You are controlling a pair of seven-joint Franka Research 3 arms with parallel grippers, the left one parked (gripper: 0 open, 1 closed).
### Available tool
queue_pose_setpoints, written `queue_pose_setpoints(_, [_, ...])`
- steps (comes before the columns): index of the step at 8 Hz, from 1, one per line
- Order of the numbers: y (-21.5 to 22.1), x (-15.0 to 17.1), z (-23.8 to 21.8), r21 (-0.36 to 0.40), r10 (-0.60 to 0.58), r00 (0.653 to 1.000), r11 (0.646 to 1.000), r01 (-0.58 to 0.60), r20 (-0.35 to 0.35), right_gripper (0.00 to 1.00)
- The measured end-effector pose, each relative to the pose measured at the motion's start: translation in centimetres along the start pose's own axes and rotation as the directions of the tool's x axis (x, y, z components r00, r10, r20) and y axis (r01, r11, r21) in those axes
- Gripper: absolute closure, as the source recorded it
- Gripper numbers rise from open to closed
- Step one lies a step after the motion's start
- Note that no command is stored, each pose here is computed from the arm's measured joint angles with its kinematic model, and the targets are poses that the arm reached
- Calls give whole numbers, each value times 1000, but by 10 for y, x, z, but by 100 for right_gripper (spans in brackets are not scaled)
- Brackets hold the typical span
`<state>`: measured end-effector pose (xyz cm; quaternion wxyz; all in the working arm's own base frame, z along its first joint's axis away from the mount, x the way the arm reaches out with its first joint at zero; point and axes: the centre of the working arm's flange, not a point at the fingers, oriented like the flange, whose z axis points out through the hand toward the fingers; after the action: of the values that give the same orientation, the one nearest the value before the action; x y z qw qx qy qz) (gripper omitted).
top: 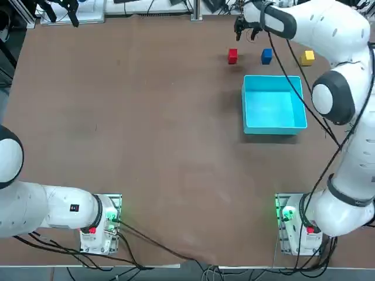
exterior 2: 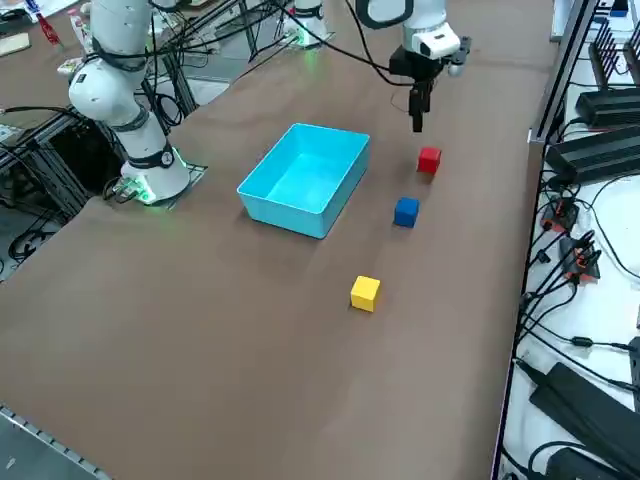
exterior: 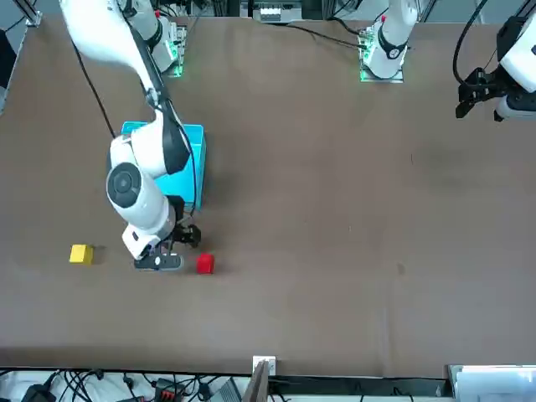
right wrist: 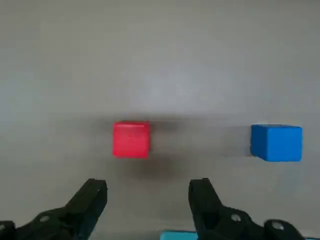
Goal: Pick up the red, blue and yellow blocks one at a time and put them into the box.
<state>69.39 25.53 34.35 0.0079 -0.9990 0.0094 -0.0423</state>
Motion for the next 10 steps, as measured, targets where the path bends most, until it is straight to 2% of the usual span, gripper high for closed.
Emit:
queue_pose_setpoints(2, [-18,3,17,13,27,999,1000,-26,-24,0])
queue_pose_setpoints(5, [-50,4,44,24,7,999,1000,-6,-39,0])
queue_pose_setpoints(10, [-50,9,92,-15,-53,995,999,52,-85,0])
